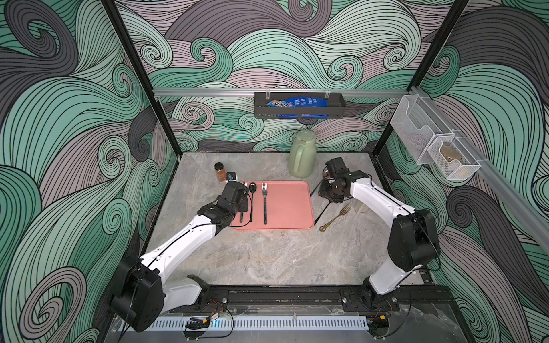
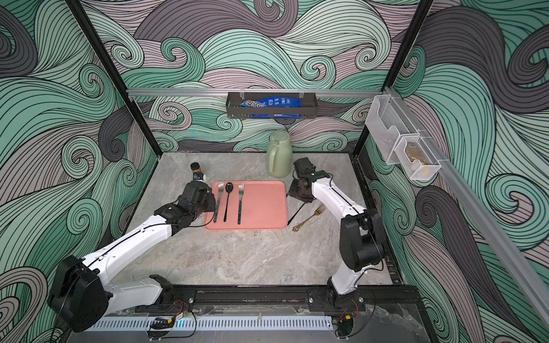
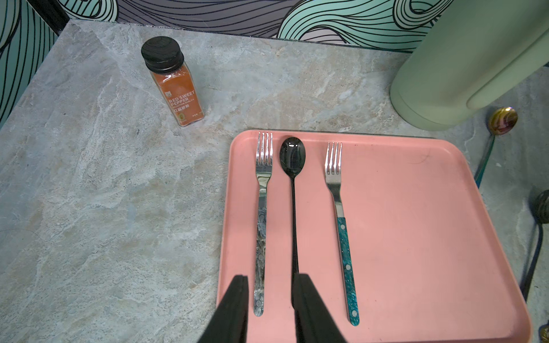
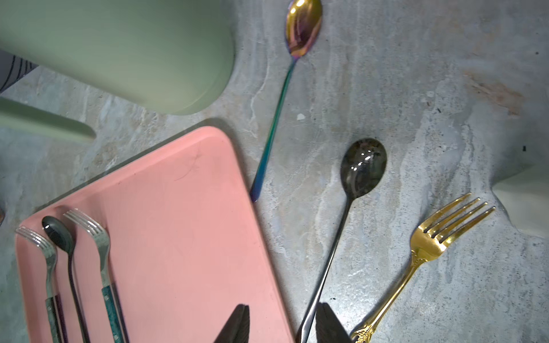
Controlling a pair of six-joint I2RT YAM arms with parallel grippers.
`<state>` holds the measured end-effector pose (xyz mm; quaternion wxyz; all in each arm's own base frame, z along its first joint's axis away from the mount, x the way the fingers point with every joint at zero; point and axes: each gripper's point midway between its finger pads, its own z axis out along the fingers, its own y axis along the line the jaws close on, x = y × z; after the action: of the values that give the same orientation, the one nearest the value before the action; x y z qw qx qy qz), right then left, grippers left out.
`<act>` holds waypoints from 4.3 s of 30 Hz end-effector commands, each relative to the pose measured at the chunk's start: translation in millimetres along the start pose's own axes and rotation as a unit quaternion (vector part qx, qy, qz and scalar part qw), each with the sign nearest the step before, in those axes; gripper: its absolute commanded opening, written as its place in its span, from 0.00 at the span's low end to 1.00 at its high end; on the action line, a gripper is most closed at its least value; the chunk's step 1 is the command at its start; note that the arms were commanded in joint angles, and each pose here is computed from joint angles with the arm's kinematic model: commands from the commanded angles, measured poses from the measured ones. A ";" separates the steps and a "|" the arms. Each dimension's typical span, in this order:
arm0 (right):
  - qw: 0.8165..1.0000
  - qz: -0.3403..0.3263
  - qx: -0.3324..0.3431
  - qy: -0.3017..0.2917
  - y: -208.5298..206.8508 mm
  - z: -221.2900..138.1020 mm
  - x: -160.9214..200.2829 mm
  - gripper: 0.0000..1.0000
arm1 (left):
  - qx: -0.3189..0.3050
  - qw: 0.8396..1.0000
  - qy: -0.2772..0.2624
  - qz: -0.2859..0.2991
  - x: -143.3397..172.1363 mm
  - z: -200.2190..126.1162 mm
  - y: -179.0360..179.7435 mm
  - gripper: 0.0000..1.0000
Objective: Set the spoon and fork side by side
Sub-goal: Pick up the spoon from the center of the board, then place the spoon on the tray.
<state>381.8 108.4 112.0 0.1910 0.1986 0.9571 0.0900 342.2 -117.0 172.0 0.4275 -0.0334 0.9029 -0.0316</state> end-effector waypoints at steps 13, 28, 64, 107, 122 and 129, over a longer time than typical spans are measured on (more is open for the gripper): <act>1.000 -0.004 0.003 0.022 -24.8 58.8 11.9 0.42 | 0.004 1.000 0.005 0.005 0.7 2.2 -1.0 0.30; 0.998 -0.006 0.031 0.056 -44.4 91.4 30.0 0.30 | 0.004 1.000 0.006 0.005 1.4 2.8 -1.3 0.30; 0.993 -0.112 -0.040 0.002 55.8 -31.3 14.4 0.04 | 0.010 1.000 0.005 0.004 0.9 1.5 -2.6 0.30; 0.973 -0.194 -0.075 0.101 191.9 101.9 113.7 0.00 | 0.006 1.000 0.000 0.004 -0.4 -0.9 -0.2 0.30; 0.974 -0.191 -0.058 0.108 174.7 113.8 108.4 0.21 | 0.002 1.000 -0.002 0.004 -0.6 -1.4 1.3 0.30; 0.974 -0.199 -0.057 0.094 185.0 106.9 106.4 0.23 | 0.003 1.000 -0.001 0.004 -0.8 -1.1 0.9 0.30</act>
<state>399.2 330.2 22.1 0.1225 -0.0109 0.9833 0.1344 341.7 -120.0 170.4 0.4236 -0.0281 0.9046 -0.0377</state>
